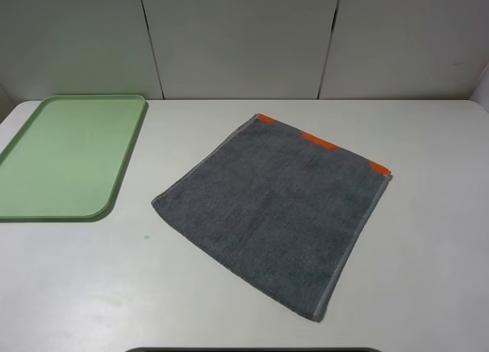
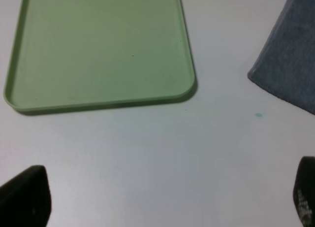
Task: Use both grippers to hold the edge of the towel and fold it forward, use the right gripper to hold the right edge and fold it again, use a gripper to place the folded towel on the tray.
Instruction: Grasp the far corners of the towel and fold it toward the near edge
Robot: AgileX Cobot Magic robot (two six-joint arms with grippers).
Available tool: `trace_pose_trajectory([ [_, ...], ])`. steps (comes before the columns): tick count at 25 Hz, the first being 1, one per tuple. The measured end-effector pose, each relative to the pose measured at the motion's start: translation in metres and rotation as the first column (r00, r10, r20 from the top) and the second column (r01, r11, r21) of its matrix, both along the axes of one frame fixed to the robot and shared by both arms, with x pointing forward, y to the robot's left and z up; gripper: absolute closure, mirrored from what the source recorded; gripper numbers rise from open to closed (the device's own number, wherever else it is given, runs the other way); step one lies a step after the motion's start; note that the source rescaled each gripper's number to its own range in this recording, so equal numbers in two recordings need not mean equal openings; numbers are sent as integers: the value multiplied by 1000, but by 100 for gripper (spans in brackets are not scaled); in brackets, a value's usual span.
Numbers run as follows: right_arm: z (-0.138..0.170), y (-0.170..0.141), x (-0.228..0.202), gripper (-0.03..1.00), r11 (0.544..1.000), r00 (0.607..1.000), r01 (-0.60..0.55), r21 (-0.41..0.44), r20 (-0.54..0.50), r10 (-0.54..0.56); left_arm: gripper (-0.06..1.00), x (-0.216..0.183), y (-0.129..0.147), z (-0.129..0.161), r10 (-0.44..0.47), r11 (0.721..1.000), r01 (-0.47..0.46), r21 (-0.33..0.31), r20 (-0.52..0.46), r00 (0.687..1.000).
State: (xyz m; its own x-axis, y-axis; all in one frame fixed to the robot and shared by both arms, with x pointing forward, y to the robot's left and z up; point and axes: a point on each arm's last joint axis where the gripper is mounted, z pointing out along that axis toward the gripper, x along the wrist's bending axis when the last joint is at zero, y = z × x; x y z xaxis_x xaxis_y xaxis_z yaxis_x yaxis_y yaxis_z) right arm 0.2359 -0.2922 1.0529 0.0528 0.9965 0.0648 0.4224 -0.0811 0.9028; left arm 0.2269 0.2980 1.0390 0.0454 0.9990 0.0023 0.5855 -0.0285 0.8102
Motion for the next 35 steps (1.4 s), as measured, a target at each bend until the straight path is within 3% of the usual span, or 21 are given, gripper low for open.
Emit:
trace_pose_trajectory([
  [30, 0, 0, 0, -3, 1000, 1000, 0, 0, 0, 0, -6, 0, 0, 0, 0, 1000, 0, 0, 0, 1000],
  [35, 0, 0, 0, -3, 1000, 1000, 0, 0, 0, 0, -6, -1, 0, 2, -18, 1000, 18, 25, 7, 1000],
])
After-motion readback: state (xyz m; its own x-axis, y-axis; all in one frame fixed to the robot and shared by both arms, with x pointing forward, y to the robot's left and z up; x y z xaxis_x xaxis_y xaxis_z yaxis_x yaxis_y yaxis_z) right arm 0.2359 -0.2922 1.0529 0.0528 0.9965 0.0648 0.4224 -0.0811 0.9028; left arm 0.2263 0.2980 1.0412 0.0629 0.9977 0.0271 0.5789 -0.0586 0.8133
